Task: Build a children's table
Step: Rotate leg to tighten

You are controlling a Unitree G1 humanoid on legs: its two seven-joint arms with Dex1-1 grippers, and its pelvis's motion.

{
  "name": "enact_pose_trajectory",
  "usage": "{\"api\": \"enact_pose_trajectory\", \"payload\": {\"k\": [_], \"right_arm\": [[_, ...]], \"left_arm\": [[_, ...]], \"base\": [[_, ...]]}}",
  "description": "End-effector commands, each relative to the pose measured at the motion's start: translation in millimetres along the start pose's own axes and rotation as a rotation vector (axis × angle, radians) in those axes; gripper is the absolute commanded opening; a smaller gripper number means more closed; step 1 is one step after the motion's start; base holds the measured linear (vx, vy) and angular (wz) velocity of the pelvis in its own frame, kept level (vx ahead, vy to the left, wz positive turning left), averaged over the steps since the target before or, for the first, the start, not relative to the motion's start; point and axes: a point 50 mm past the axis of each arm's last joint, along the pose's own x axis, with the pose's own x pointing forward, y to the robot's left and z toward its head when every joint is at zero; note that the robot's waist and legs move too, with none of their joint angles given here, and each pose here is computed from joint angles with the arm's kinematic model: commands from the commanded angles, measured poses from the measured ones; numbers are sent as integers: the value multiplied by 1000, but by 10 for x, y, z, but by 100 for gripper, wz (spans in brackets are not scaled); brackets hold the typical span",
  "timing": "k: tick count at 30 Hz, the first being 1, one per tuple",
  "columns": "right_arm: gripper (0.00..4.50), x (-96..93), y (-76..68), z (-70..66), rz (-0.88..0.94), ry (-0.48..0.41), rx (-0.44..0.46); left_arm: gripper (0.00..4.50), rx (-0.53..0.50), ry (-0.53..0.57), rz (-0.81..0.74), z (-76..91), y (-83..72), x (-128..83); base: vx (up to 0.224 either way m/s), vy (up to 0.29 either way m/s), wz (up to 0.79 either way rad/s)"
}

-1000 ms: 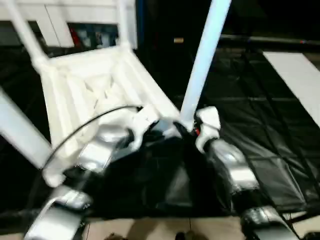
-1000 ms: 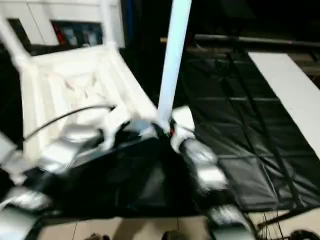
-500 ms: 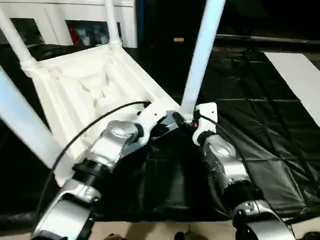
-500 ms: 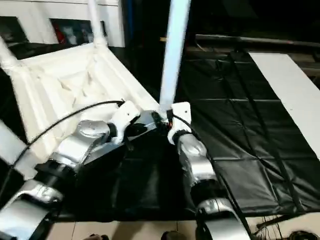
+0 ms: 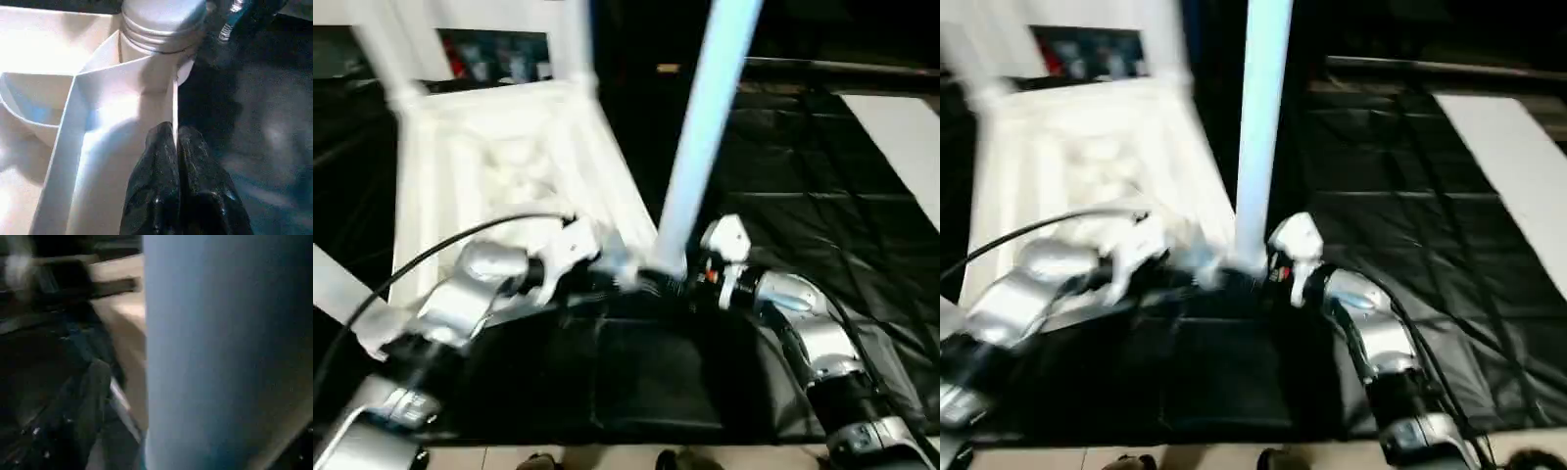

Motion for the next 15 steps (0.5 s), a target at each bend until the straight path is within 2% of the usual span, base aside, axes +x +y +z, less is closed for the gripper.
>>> {"api": "enact_pose_trajectory", "payload": {"k": [1,8,15], "right_arm": [[403,-103,39,-7,75,25,3],[403,-168,79,-50,178,111,-52],[403,-181,60,-83,180,134,-41]], "left_arm": [[0,-52,88,-182,-208,-226,97],[0,-39,101,-216,-232,-236,-25],[0,-38,99,-203,-224,-233,-42]], "base": [[0,0,0],[0,0,0],[0,0,0]]}}
